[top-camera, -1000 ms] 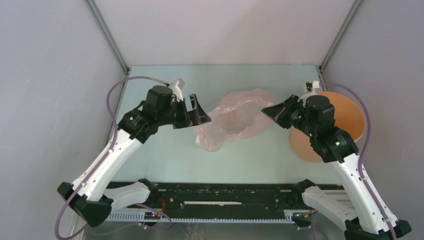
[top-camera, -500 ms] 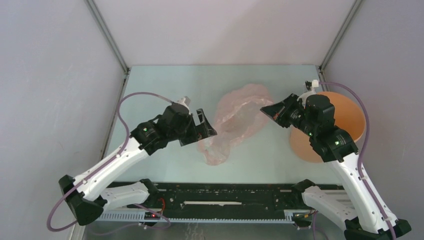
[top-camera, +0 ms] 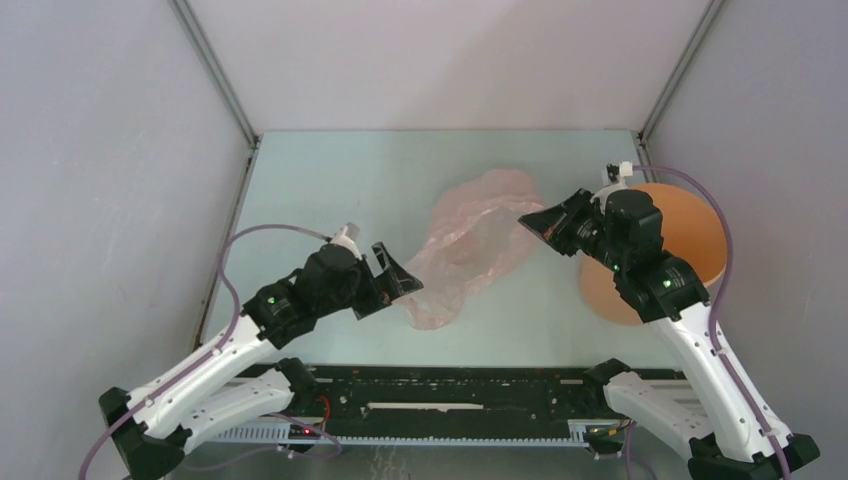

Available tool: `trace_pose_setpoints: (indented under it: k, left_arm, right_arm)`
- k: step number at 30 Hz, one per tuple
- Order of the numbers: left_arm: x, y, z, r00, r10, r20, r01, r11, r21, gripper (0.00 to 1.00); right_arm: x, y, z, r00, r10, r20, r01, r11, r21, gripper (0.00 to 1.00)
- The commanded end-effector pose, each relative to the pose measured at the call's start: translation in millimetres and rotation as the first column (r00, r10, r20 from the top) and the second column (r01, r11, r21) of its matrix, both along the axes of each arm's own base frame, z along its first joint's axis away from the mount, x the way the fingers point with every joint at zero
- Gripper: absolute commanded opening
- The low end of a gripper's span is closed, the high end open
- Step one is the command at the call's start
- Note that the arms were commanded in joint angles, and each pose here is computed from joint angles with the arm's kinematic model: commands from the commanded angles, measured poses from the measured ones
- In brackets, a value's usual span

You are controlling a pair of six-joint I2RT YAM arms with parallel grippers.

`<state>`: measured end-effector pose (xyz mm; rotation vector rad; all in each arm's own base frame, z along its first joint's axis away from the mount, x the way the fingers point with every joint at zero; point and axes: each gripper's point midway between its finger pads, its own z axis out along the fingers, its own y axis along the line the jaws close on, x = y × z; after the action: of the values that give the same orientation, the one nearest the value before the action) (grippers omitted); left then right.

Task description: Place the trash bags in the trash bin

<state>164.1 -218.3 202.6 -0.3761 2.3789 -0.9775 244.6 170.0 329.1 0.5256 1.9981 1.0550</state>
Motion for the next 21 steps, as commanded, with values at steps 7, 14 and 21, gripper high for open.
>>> trace_pose_setpoints:
  k: [7, 14, 21]
  left_arm:
    - [4, -66, -16, 0.993, -0.11, -0.049, 0.098, 0.976, -0.195, 0.93]
    - [20, -59, 0, 0.998, -0.048, 0.045, 0.055, 0.983, -0.173, 0.45]
    - [39, -25, 31, 0.988, 0.016, 0.15, -0.013, 1.0, -0.019, 0.1]
  right_arm:
    - [2, -2, 8, 1.0, -0.018, 0.021, 0.018, 0.999, 0.03, 0.0]
    - [-8, -10, 3, 0.999, -0.038, 0.008, 0.038, 0.999, 0.021, 0.0]
    - [-23, -16, -6, 1.0, -0.009, 0.014, 0.009, 0.999, -0.046, 0.16]
